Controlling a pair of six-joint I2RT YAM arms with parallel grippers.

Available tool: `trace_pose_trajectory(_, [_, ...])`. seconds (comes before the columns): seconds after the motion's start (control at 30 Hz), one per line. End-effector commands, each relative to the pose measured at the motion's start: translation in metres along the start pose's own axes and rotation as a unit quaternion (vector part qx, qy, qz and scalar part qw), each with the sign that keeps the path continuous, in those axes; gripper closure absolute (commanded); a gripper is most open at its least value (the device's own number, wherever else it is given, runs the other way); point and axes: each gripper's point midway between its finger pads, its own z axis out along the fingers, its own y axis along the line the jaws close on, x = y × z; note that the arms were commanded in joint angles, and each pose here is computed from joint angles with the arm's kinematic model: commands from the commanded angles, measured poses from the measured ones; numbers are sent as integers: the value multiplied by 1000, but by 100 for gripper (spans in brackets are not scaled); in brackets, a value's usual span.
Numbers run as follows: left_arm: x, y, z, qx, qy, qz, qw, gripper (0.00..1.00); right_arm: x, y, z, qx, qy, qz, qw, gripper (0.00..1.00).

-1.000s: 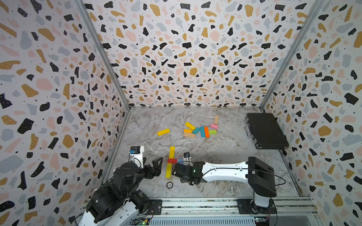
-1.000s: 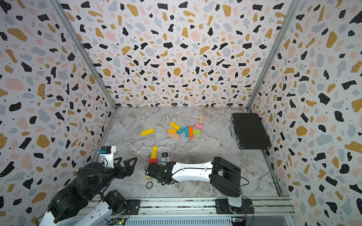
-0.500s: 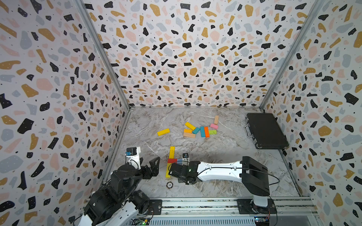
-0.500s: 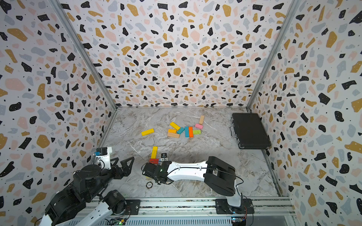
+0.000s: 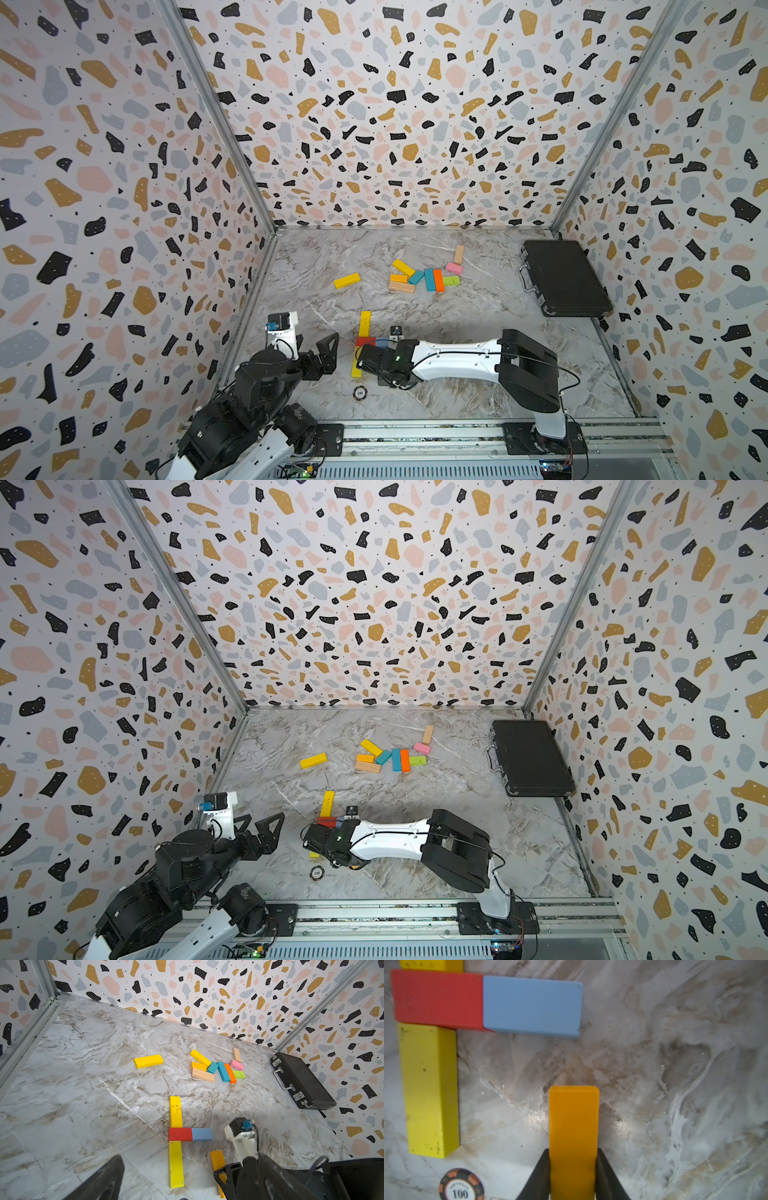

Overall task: Assemble the letter h with building blocks
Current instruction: Place the building block at the center of the board.

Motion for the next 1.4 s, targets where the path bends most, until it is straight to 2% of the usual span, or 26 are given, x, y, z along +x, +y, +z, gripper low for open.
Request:
trace_pose_trajectory(0.0, [-4,2,-1,-4,-10,-4,1000,1,-6,3,-5,7,-3,8,1000,83])
trace_pose_trajectory(1.37, [-5,2,-2,-6,-13,-2,1000,1,-19,6,12,24,-5,14,1000,83])
